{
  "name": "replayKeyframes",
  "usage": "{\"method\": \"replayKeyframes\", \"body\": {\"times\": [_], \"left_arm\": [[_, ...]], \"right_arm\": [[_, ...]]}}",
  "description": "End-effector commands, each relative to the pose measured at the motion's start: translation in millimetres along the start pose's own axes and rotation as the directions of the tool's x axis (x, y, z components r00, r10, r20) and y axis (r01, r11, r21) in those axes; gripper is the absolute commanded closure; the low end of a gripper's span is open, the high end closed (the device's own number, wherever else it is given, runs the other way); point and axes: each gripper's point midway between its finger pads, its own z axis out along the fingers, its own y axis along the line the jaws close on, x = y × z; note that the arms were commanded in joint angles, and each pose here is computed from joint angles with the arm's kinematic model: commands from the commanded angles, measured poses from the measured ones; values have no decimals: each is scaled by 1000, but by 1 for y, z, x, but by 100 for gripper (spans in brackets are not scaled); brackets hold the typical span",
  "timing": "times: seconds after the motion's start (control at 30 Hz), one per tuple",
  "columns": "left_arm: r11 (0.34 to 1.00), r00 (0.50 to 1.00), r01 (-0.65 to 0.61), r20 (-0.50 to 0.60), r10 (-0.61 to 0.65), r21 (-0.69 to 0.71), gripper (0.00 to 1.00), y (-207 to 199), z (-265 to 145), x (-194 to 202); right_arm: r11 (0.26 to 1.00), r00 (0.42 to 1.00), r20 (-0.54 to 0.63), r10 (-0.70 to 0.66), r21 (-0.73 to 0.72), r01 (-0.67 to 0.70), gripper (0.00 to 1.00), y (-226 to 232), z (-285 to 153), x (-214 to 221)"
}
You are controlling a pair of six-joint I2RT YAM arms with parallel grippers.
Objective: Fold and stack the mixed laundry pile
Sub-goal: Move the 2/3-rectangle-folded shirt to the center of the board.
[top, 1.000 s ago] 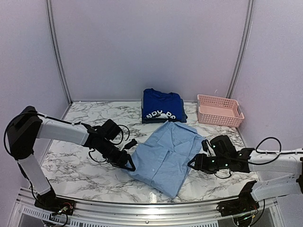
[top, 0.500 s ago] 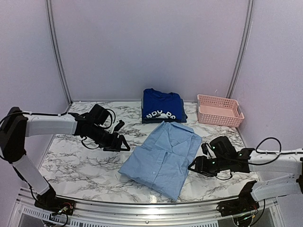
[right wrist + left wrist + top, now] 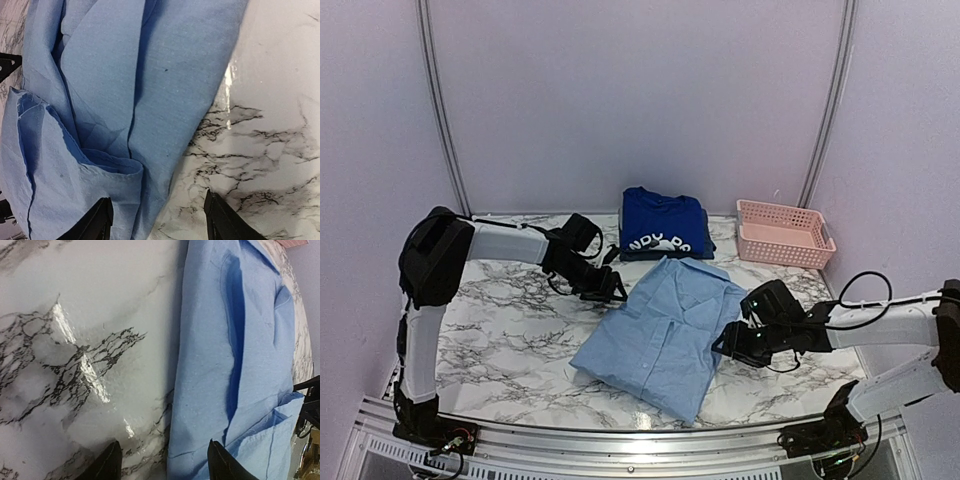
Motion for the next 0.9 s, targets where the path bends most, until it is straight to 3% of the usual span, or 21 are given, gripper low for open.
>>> {"method": "replayKeyframes", "body": {"times": [0.0,0.03,0.23,0.4,0.53,0.73,0.87], "left_arm": [[999,997,-51,-62,51,9,43,-11,24,16],[998,995,-59,-81,61,27,46,-17,29,23],[997,985,-44,-163,53,57,100,-34,25,73],[999,985,29,-170,-33,-23,100,-13,-7,125],[986,984,124,-117,-136,-108,100,15,-25,140],[971,976,214,-11,-217,-102,100,38,-29,98],[956,959,284,29,-282,-77,100,55,-29,67]], "right_arm": [[997,997,46,55,45,-57,37,-16,-4,-5],[997,997,49,58,48,-61,37,-18,-4,-6],[999,998,50,28,20,-29,37,-14,8,-18],[998,999,7,-54,-17,54,41,3,24,-23],[987,992,-36,-120,-109,115,50,29,43,-27],[965,972,-40,-230,-138,223,57,62,78,-57],[961,969,-29,-245,-138,239,57,75,79,-81]]}}
